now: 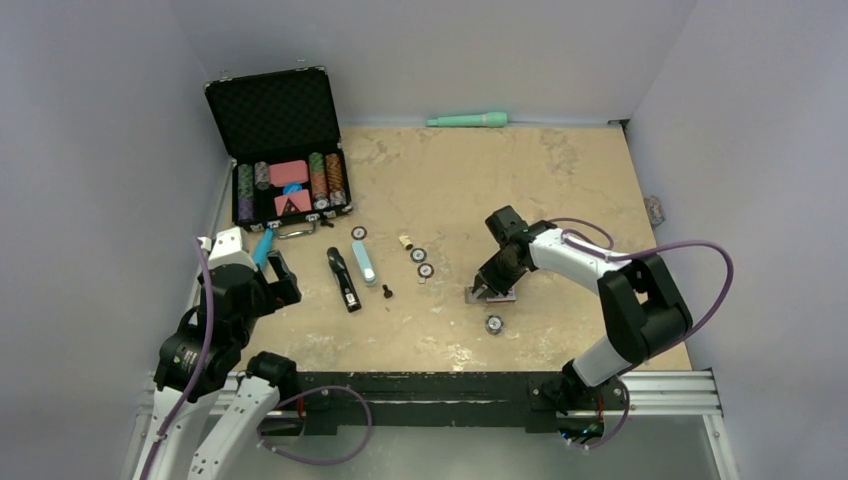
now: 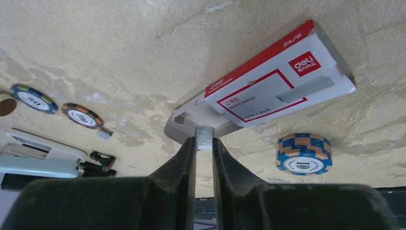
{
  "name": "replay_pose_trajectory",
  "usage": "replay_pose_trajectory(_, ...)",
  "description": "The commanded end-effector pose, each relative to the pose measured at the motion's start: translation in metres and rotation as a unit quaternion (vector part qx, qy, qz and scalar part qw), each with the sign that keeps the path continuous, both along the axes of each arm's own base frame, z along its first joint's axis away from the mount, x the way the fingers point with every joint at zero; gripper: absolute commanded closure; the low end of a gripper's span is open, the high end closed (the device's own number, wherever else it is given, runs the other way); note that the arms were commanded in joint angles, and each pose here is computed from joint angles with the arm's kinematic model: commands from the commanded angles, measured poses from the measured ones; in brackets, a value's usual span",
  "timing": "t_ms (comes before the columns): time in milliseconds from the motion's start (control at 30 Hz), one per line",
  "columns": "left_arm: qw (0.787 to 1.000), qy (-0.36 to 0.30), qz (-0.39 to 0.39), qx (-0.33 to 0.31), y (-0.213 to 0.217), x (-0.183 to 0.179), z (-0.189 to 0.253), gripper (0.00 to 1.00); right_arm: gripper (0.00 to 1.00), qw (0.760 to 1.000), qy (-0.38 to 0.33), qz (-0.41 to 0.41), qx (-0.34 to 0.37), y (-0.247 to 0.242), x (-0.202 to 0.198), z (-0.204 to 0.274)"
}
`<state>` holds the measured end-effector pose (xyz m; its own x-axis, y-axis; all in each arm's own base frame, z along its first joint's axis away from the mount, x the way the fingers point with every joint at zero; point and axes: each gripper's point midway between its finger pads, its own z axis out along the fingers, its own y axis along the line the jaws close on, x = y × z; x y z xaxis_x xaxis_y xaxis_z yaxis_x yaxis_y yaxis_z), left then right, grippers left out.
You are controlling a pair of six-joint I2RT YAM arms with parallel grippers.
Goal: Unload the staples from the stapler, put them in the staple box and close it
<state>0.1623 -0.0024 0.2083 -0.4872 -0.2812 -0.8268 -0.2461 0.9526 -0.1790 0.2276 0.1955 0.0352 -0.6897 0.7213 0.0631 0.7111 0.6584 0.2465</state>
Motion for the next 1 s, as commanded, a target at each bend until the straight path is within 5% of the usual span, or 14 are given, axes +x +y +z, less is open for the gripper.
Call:
replay_pose_trajectory(0,1.000,-0.006,-0.003,0.002,-0.001,0.004,0.002,0.01,1.00,1.000,0.016,-0.024,-0.011,-0.007,-0.005,-0.008)
replay_pose_trajectory(967,1.000,-0.004,-0.003,0.001,-0.001,0.004,0.002,0.02,1.00,0.997,-0.046,0.030,-0.062,-0.004,0.026,-0.006)
